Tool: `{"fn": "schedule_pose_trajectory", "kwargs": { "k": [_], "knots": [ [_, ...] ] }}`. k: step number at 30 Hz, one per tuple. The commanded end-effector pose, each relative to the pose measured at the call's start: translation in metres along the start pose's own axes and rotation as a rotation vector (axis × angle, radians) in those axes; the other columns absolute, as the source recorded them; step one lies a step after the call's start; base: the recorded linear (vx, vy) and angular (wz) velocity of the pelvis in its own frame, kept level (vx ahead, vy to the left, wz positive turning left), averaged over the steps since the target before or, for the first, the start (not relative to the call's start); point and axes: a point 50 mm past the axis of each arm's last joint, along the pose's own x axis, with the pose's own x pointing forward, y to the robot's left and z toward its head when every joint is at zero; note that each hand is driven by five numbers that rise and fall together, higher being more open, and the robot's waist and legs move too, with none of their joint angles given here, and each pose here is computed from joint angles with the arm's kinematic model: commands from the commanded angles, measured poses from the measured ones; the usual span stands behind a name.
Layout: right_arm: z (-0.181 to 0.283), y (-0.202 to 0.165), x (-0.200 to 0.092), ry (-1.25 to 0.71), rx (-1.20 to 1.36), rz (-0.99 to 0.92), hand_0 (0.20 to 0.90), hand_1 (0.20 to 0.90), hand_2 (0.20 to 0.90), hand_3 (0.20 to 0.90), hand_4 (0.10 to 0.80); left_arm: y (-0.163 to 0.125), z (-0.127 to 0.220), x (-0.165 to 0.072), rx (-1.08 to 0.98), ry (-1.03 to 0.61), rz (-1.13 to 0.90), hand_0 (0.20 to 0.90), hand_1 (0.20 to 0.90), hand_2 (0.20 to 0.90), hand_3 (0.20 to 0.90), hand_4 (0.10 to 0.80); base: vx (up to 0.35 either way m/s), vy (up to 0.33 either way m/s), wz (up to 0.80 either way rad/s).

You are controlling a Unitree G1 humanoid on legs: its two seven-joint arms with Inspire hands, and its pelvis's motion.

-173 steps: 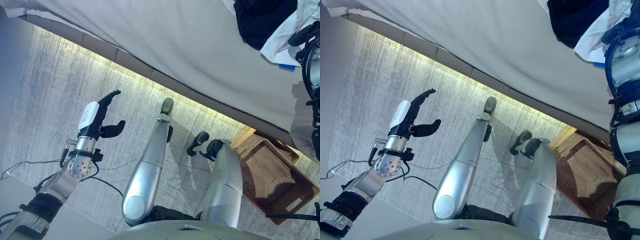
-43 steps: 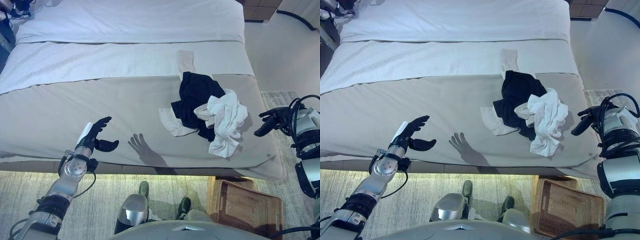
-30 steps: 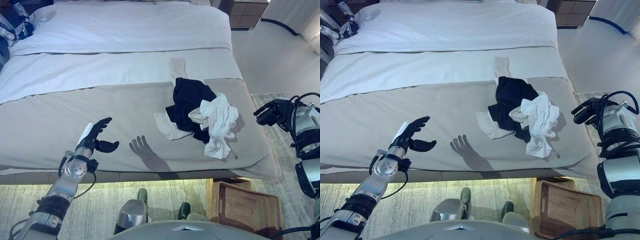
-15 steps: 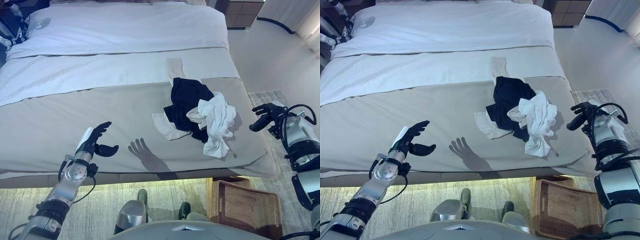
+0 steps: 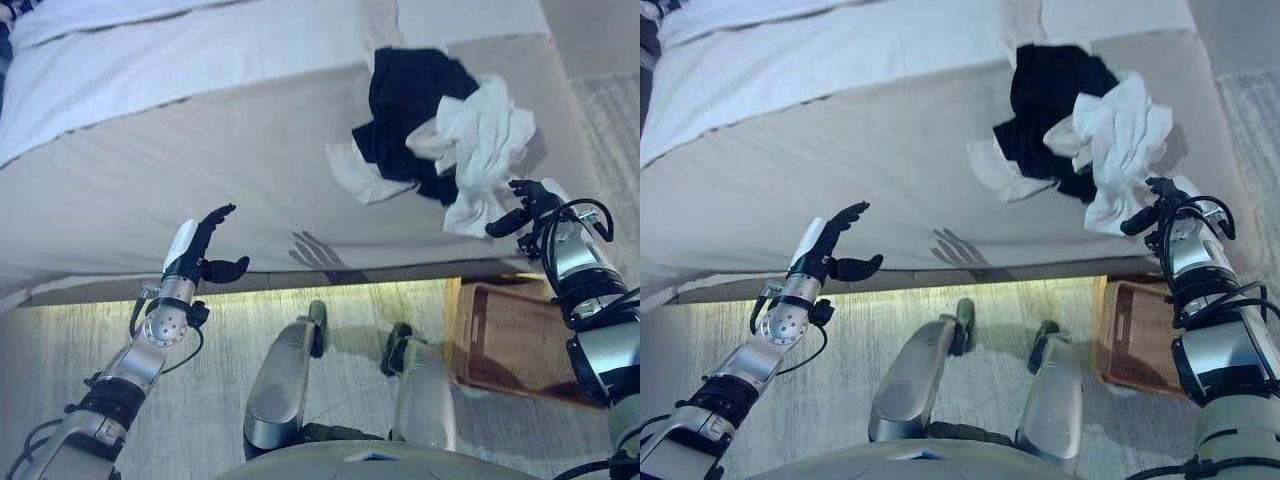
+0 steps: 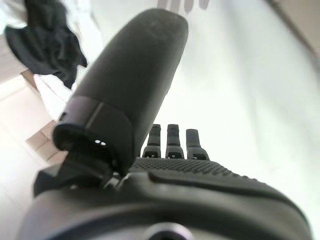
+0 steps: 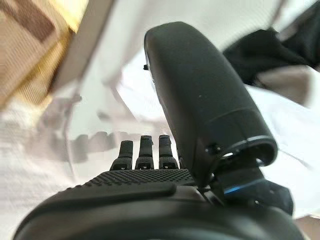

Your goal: Pick up the clothes from the bed and place them into the basket

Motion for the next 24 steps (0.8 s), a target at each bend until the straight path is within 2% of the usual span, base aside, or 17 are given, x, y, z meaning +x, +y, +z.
{"fn": "schedule_pose_trajectory", "kwargs": {
  "k": [1, 11, 19, 24],
  "knots": [
    [0.039, -0.069, -0.002, -0.118, 0.005, -0.220, 0.900, 0.900, 0.900, 0.900, 0.800, 0.015, 0.027, 0.001, -0.054, -0.158, 0.116, 0.900, 0.900, 0.900, 0.900, 0.800, -0.031, 0.005, 0.04],
    [0.079, -0.106, -0.011, -0.203, 0.023, -0.352, 0.900, 0.900, 0.900, 0.900, 0.800, 0.010, 0.023, -0.012, -0.104, -0.160, 0.143, 0.900, 0.900, 0.900, 0.900, 0.800, -0.003, -0.005, 0.00],
    [0.101, -0.148, -0.026, -0.248, 0.167, -0.523, 0.900, 0.900, 0.900, 0.900, 0.800, 0.014, 0.025, -0.019, -0.110, -0.178, 0.150, 0.900, 0.900, 0.900, 0.900, 0.800, -0.006, -0.037, 0.03],
    [0.110, -0.160, -0.032, -0.298, 0.366, -0.510, 0.900, 0.900, 0.900, 0.900, 0.800, 0.017, 0.024, -0.022, -0.111, -0.185, 0.148, 0.900, 0.900, 0.900, 0.900, 0.800, 0.001, -0.047, -0.02]
  ]
}}
